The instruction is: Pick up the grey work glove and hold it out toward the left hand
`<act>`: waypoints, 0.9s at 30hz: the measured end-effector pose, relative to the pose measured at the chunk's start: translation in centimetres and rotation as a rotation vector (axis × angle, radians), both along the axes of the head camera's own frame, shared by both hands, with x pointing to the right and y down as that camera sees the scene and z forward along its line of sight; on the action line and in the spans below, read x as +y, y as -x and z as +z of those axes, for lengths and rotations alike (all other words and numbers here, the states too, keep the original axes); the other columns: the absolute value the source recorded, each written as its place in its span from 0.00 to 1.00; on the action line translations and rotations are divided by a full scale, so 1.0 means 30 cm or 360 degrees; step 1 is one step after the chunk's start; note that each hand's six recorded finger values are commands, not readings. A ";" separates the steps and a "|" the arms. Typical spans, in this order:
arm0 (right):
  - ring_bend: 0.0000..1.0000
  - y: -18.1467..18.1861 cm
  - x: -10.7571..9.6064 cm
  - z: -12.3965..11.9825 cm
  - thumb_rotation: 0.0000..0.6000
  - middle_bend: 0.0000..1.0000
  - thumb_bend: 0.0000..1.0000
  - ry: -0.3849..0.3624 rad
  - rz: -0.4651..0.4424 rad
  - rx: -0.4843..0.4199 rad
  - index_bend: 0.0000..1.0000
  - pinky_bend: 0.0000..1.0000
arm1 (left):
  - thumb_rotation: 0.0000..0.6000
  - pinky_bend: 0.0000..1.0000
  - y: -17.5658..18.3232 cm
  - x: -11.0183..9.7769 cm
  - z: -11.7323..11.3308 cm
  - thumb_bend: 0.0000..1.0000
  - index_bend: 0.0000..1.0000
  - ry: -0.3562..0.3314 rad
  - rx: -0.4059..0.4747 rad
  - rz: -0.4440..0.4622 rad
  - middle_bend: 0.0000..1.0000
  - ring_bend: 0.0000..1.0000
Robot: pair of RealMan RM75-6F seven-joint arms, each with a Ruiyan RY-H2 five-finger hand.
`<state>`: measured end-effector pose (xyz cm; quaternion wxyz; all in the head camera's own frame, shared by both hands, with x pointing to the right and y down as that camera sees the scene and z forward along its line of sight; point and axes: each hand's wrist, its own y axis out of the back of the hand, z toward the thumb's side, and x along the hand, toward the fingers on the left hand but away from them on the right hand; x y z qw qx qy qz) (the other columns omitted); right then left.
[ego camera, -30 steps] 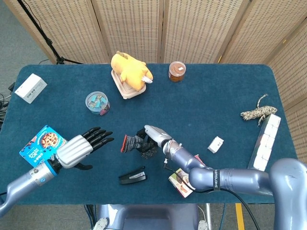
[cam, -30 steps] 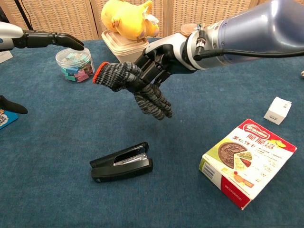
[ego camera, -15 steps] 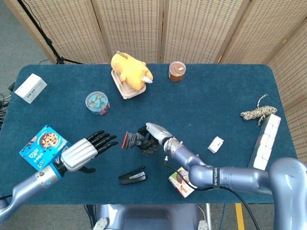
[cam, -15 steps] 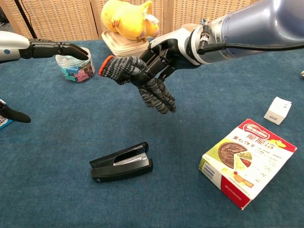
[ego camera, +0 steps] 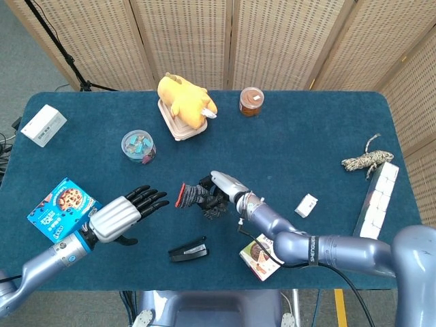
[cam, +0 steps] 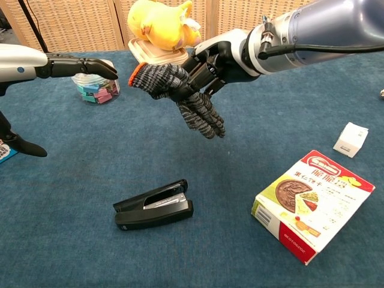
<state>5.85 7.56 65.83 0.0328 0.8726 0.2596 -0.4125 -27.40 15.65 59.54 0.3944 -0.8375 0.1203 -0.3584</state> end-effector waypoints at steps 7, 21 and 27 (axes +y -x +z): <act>0.37 0.002 0.011 -0.007 1.00 0.52 0.44 0.0039 0.0008 -0.0034 0.60 0.43 | 1.00 0.00 -0.052 0.005 0.014 0.09 0.07 0.0023 0.0015 0.0029 0.00 0.00; 0.37 -0.006 0.009 -0.024 1.00 0.52 0.44 0.0069 0.0026 -0.0075 0.60 0.43 | 1.00 0.00 -0.111 -0.004 0.005 0.09 0.07 -0.0009 0.0018 0.0043 0.00 0.00; 0.37 -0.003 0.013 -0.026 1.00 0.52 0.44 0.0072 0.0024 -0.0088 0.60 0.43 | 1.00 0.00 -0.155 0.000 0.011 0.09 0.07 0.0003 0.0038 0.0058 0.00 0.00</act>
